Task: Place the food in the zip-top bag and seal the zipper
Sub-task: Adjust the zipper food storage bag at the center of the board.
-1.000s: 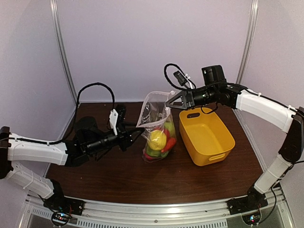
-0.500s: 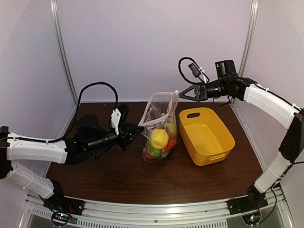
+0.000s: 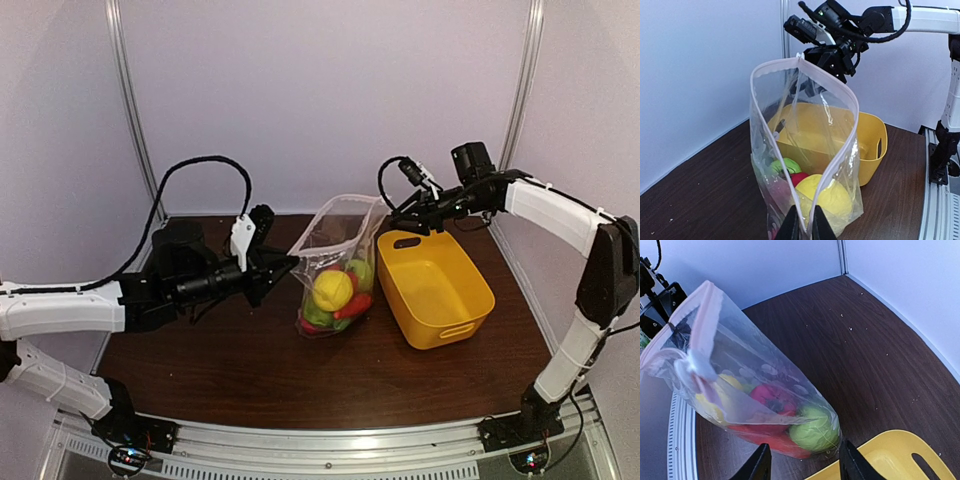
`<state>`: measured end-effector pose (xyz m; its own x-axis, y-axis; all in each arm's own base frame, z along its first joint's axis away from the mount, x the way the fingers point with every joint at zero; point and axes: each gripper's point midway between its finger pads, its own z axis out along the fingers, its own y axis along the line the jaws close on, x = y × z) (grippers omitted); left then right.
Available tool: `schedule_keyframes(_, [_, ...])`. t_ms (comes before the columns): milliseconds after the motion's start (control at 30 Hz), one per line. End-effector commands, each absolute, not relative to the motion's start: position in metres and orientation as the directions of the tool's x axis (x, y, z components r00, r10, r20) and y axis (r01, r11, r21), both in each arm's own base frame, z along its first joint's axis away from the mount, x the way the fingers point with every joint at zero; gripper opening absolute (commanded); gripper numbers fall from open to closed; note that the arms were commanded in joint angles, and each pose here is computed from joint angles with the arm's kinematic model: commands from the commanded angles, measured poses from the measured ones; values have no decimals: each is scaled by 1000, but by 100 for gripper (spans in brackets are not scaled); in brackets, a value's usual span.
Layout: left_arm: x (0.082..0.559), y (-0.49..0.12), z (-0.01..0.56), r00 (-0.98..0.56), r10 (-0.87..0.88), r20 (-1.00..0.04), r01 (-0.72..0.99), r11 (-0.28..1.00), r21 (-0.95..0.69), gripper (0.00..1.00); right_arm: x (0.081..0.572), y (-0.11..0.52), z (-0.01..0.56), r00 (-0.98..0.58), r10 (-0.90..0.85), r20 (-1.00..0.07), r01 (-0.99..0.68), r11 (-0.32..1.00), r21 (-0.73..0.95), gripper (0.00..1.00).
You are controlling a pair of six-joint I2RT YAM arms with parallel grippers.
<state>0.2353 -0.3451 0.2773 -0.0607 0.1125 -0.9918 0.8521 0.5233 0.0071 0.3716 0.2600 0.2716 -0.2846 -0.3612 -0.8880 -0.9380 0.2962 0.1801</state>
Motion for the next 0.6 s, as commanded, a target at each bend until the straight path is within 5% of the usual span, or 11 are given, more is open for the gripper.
schedule_keyframes(0, [244,-334,295,-27,105,-994,823,566,37,9,370,268,280,-231,-330,-915,-964,207,168,45])
schedule_keyframes(400, [260,-323,308,-20,112,-994,800,598,52,9,367,288,316,-161,-217,-963,-982,128,136,41])
schedule_keyframes(567, [267,-323,315,-11,117,-993,793,607,63,9,365,295,320,-168,-209,-963,-983,115,146,26])
